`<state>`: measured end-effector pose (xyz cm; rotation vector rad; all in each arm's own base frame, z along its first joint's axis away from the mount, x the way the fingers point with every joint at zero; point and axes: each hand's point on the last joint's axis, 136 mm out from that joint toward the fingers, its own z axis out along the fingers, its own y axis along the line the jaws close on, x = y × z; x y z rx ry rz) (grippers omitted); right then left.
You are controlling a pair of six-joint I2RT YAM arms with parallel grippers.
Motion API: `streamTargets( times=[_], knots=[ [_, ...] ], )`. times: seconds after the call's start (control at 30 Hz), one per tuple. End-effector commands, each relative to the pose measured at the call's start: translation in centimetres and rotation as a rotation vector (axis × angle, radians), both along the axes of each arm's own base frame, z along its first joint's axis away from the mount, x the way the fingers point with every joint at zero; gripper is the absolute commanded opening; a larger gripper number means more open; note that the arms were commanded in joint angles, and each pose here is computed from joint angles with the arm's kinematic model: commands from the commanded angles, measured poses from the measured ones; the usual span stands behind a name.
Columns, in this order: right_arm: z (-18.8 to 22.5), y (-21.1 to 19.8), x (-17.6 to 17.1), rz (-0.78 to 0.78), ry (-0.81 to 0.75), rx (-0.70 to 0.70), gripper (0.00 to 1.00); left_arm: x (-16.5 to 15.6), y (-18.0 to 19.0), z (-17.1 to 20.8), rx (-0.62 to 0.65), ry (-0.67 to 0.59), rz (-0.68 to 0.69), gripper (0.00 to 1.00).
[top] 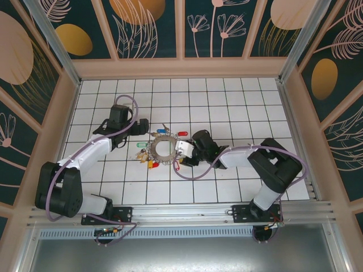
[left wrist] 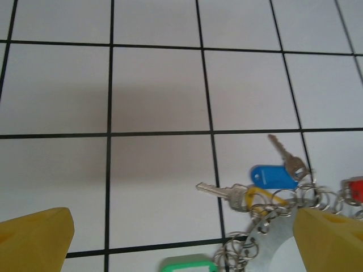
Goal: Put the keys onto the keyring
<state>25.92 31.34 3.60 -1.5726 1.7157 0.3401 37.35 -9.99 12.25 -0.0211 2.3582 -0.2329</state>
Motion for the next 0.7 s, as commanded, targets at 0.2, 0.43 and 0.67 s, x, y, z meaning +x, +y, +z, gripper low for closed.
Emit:
streamTargets(
  times=[0.2,0.43,0.67],
  knots=[
    [0.3,0.4,1.7,0.041,-0.085,-0.048,0.43,1.4,-0.3,0.6,0.019,-0.049,-0.016,0.99],
    [-1.1,-0.1,1.6,0.051,-0.109,-0.1,0.43,1.3,-0.1,0.2,0.031,-0.04,-0.014,0.99],
    [-0.7,0.2,1.6,0.067,-0.122,-0.089,0.49,1.4,-0.1,-0.1,0.038,-0.028,-0.014,0.99]
  ],
)
